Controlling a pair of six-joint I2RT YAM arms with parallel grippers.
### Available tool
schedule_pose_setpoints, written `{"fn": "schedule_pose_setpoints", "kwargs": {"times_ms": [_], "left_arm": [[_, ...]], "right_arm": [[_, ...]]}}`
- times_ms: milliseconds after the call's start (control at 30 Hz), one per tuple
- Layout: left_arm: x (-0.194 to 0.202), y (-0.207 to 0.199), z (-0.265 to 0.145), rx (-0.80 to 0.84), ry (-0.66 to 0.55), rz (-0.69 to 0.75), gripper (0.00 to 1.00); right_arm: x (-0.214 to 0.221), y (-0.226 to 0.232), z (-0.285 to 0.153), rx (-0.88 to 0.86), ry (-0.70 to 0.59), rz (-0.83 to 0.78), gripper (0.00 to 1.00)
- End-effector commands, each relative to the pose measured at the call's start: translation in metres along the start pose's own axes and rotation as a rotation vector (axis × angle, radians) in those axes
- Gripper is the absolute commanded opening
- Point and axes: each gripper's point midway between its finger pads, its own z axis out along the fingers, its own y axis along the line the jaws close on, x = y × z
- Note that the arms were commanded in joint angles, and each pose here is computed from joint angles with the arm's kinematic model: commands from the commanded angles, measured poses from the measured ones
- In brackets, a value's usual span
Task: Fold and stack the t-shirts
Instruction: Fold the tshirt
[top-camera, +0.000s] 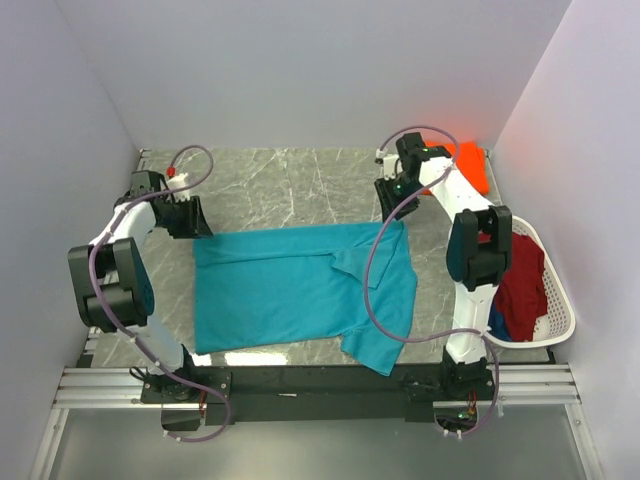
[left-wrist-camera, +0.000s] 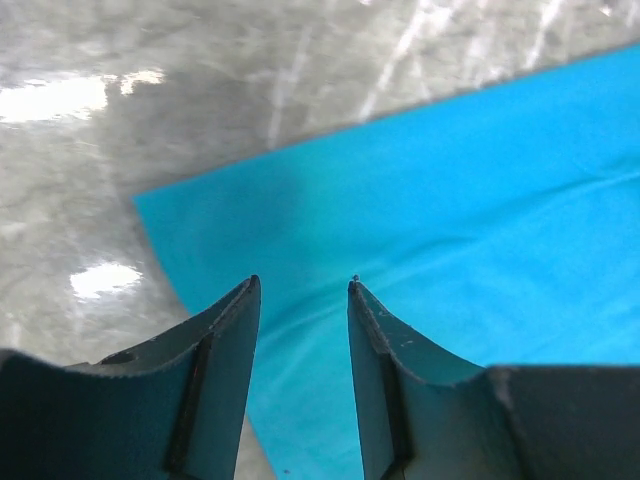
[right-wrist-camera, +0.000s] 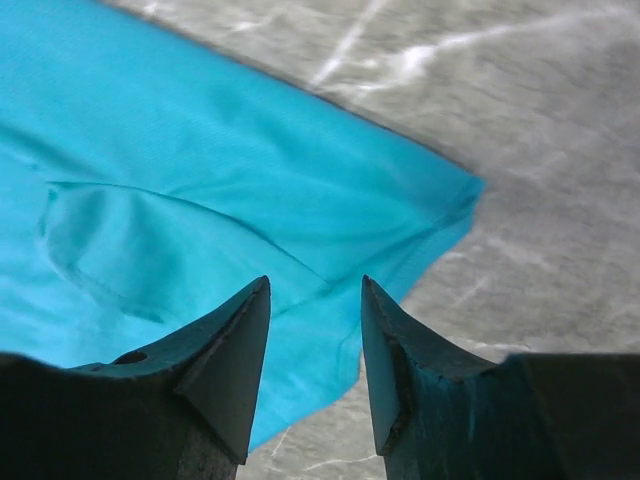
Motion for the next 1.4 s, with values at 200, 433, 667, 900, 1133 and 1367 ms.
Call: {"fn": "schedule_pose_setpoints", "kwargs": {"times_ms": [200,433,667,900,1133,1367], "left_arm": [[0.038,-0.005,0.016,0.0,0.107,0.001,0.46],[0.048,0.014,0.035,-0.072,0.164,-0.034,0.44],[0.027,0.04,0.075,-0.098,0.186,-0.086,0.43],[-0.042,0.017,0.06,0.008,0.063,-0.018,0.48],[-0.076,-0.052,-0.063,0.092,-0.209,0.314,0.71],[-0.062,-0.089,-0.155,0.06,-0.481,0.466,0.99]], "right_arm": [[0.029,0.012,0.038,0.051,0.158,-0.098,0.47],[0.03,-0.014,0.065,0.166,0.214,-0.123,0.47],[-0.008,-0.042,0.082,0.238,0.158,-0.089,0.45],[-0.071,-0.04,0.036,0.257,-0.022,-0.121,0.52],[-0.027,0.036,-0.081,0.061,-0.125,-0.351,0.72],[0.095,0.088,-0.094,-0.029,0.006,-0.609,0.73]]}}
